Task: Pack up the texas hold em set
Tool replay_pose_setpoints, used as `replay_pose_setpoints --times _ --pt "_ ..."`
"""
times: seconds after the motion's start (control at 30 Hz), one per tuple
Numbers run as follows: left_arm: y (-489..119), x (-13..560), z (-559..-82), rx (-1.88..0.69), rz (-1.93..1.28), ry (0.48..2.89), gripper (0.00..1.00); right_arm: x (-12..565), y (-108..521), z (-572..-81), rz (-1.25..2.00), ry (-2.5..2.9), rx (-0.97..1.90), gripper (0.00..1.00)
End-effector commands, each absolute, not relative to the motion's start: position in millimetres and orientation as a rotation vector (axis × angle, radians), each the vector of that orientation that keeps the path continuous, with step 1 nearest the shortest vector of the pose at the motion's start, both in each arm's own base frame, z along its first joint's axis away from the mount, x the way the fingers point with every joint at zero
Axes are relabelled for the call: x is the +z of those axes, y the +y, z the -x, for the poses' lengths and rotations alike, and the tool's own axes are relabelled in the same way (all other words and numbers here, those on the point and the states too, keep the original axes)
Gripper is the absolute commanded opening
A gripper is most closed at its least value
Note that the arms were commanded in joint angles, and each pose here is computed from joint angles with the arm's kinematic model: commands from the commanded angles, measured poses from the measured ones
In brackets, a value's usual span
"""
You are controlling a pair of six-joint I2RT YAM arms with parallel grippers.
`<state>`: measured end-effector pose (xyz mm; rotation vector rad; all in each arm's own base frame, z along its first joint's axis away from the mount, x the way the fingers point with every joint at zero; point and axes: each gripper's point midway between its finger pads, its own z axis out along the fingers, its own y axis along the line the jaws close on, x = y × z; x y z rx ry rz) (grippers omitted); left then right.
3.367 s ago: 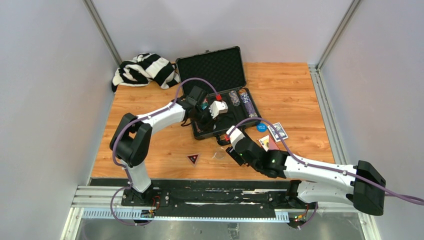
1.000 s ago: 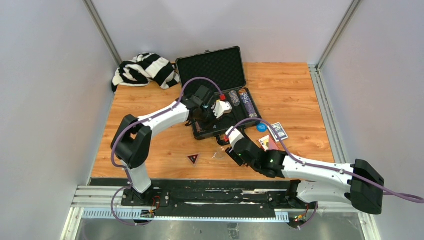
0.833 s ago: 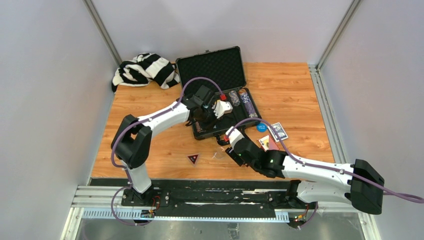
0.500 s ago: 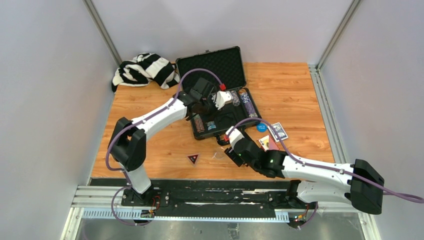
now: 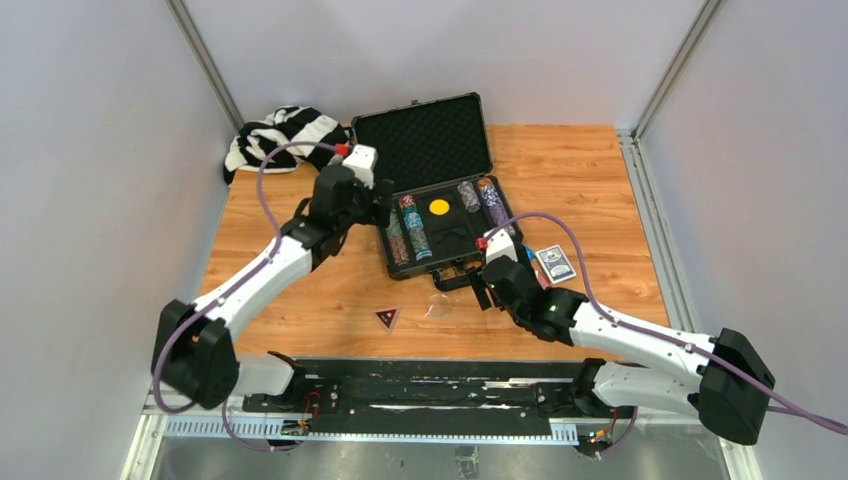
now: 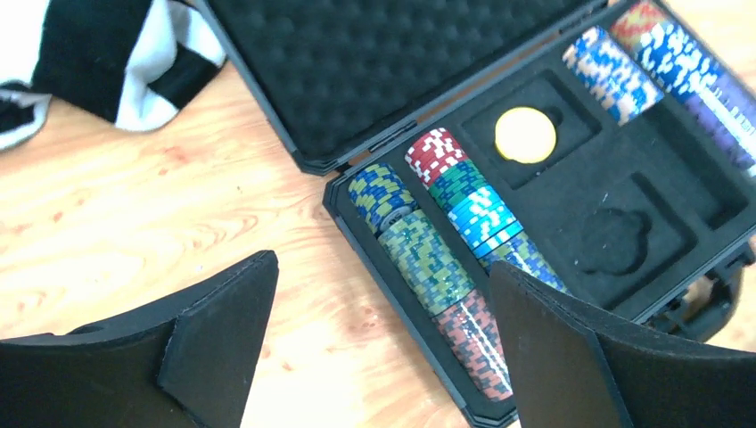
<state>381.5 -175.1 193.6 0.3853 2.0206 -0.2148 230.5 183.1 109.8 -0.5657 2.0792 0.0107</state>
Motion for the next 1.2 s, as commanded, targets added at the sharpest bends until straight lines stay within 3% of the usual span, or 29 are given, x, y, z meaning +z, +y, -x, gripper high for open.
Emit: replay_pose_setpoints --times 0.0,0.13,0.5,0.63,0.7,1.17 --pt "-165.2 241.1 -379.0 -0.321 -0.115 1.789 0.98 124.6 174.7 -242.6 0.465 2.083 0.020 0.77" --pt "-169.3 238.5 -357.7 -0.481 -0.005 1.757 0.98 122.8 136.2 -263.9 0.282 2.179 0.012 0.74" --pt "-164.5 210.5 -338.8 -0.491 -0.020 1.802 0.98 87.0 96.3 -283.9 -0.023 2.381 0.038 0.70" --pt "-168.3 210.7 -333.4 -0.528 -0.032 1.802 0.98 83.7 110.9 -297.2 0.004 2.432 0.069 0.54" --pt "-173.2 209.6 -330.5 -0.559 -0.045 1.809 0.98 77.1 119.7 -301.1 0.022 2.462 0.102 0.51" --pt "-179.4 194.6 -327.8 -0.588 -0.061 1.857 0.98 50.6 137.5 -360.8 0.116 2.494 0.020 0.52"
